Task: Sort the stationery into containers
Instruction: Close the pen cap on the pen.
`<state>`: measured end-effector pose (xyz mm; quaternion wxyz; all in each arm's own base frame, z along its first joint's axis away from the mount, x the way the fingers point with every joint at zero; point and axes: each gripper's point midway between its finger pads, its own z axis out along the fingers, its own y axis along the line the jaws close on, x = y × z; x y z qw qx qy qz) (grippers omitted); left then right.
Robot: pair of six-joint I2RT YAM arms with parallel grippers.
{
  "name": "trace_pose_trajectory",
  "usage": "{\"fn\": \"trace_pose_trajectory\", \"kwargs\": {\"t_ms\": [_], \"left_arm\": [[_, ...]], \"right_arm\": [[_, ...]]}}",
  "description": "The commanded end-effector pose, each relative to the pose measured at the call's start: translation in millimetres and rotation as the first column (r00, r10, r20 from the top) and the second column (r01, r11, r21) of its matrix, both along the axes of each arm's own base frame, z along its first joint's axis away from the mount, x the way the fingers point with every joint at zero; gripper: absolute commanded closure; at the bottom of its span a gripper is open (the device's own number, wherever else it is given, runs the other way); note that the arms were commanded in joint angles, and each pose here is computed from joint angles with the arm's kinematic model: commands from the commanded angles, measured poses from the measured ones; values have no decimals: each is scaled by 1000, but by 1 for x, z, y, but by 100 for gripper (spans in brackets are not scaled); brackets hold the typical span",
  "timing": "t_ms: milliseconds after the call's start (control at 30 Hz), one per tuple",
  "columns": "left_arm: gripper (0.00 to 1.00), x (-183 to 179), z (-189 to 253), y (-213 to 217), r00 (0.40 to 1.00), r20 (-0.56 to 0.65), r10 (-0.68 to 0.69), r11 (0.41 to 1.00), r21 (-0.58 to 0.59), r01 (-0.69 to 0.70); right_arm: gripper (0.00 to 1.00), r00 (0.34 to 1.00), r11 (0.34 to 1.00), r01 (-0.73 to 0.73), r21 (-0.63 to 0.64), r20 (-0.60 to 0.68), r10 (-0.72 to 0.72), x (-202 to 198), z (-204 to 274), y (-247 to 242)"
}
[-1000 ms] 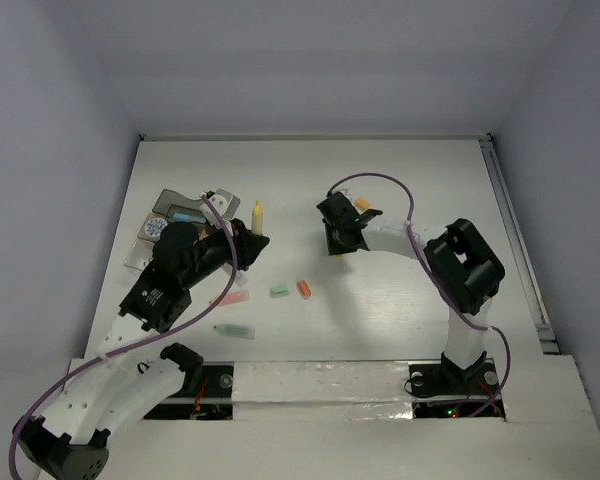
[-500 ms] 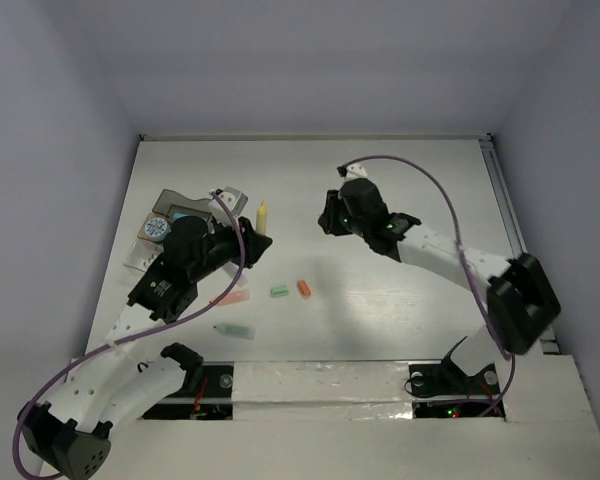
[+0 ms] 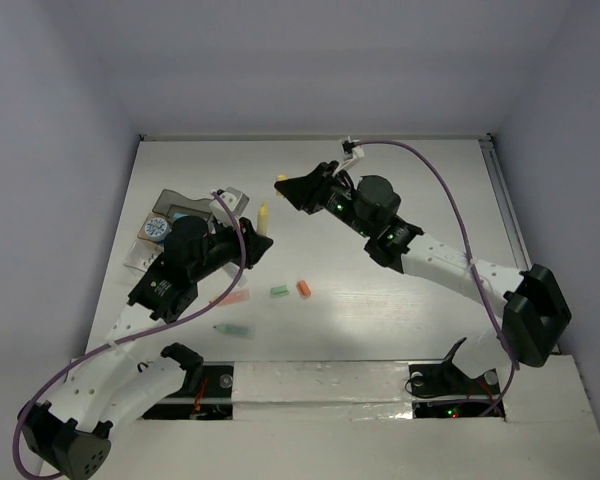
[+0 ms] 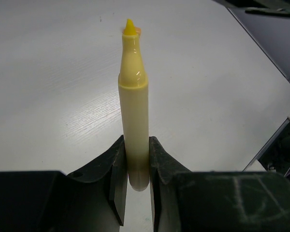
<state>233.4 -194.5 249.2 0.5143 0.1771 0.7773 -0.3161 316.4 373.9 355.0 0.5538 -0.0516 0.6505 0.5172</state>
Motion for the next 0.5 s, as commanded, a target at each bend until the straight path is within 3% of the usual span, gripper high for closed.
{"fn": "trace_pose_trajectory", "kwargs": {"t_ms": [0,467], "left_arm": [[100,0,11,-3,999,43,-21,1000,-22,22],[100,3,10,-3,999,35,-11,1000,-18,12]], "right_arm": [[100,991,986,-101,134,97,88,-17,54,19],[100,989,990,-118,74,96,110,-19,40,38]]}}
